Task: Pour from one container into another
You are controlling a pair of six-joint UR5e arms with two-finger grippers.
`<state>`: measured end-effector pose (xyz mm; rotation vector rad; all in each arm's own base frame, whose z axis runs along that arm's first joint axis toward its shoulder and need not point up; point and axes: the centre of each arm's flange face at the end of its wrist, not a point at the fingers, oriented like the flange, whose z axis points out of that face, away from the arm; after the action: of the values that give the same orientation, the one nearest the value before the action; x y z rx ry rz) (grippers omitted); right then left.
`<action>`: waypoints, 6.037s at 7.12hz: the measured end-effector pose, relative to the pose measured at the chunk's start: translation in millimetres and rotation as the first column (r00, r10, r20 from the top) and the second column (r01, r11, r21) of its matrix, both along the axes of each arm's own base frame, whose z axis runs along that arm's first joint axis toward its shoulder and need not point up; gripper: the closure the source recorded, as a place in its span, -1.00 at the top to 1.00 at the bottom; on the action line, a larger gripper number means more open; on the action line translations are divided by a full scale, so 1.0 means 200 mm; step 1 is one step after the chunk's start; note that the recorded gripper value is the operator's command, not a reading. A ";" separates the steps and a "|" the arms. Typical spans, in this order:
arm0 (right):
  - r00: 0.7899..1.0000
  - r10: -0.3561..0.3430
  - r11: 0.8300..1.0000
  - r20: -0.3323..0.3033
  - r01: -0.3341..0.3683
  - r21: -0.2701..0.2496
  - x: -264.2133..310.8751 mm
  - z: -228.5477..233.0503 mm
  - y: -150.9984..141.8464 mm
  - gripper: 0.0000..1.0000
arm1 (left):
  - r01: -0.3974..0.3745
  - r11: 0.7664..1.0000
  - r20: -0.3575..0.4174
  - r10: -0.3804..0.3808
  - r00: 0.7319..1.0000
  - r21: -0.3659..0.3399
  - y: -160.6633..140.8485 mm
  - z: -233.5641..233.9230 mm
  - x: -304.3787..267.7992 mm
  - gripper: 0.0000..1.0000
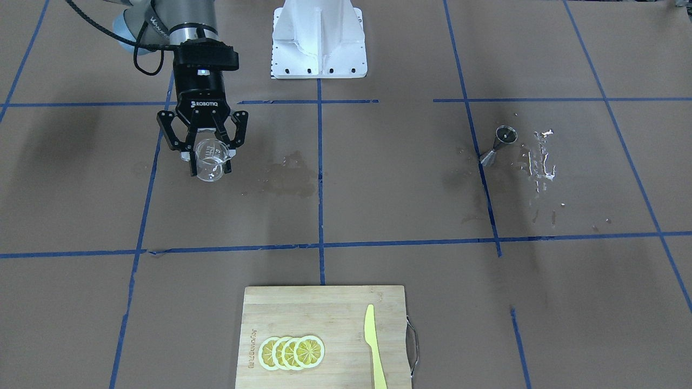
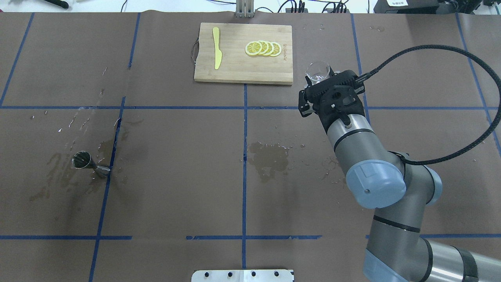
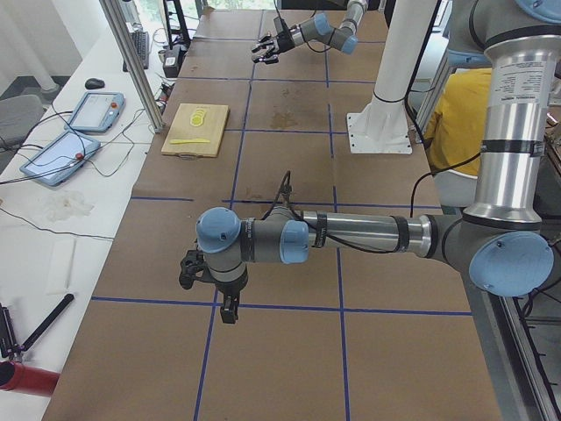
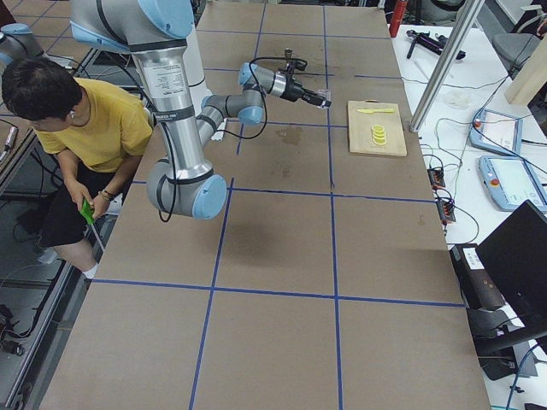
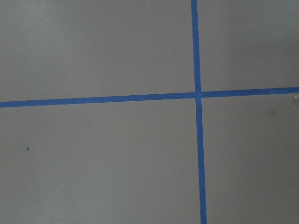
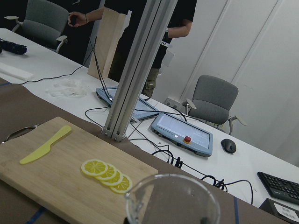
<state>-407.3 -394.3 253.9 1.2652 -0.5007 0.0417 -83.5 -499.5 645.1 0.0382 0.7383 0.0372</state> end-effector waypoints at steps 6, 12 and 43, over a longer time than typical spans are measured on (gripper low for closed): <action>0.960 0.109 0.975 0.257 -0.052 -0.217 0.21 0.75 0.13 -1.00 | 0.000 1.000 0.001 0.000 1.000 0.006 0.00 -0.01 0.00 1.00; 0.942 0.144 0.983 0.303 -0.101 -0.155 0.02 1.35 0.51 -0.82 | 0.000 1.000 0.000 0.000 1.000 0.012 -0.01 -0.02 0.00 1.00; 0.959 -0.244 0.826 0.145 0.284 -0.486 1.39 1.56 -0.43 1.00 | -0.003 1.000 -0.001 0.004 1.000 0.022 -0.03 -0.05 0.01 1.00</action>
<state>-130.2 -480.1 566.1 0.6722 -0.6783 -0.0137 -82.0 -504.9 635.7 0.0583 0.7389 0.0488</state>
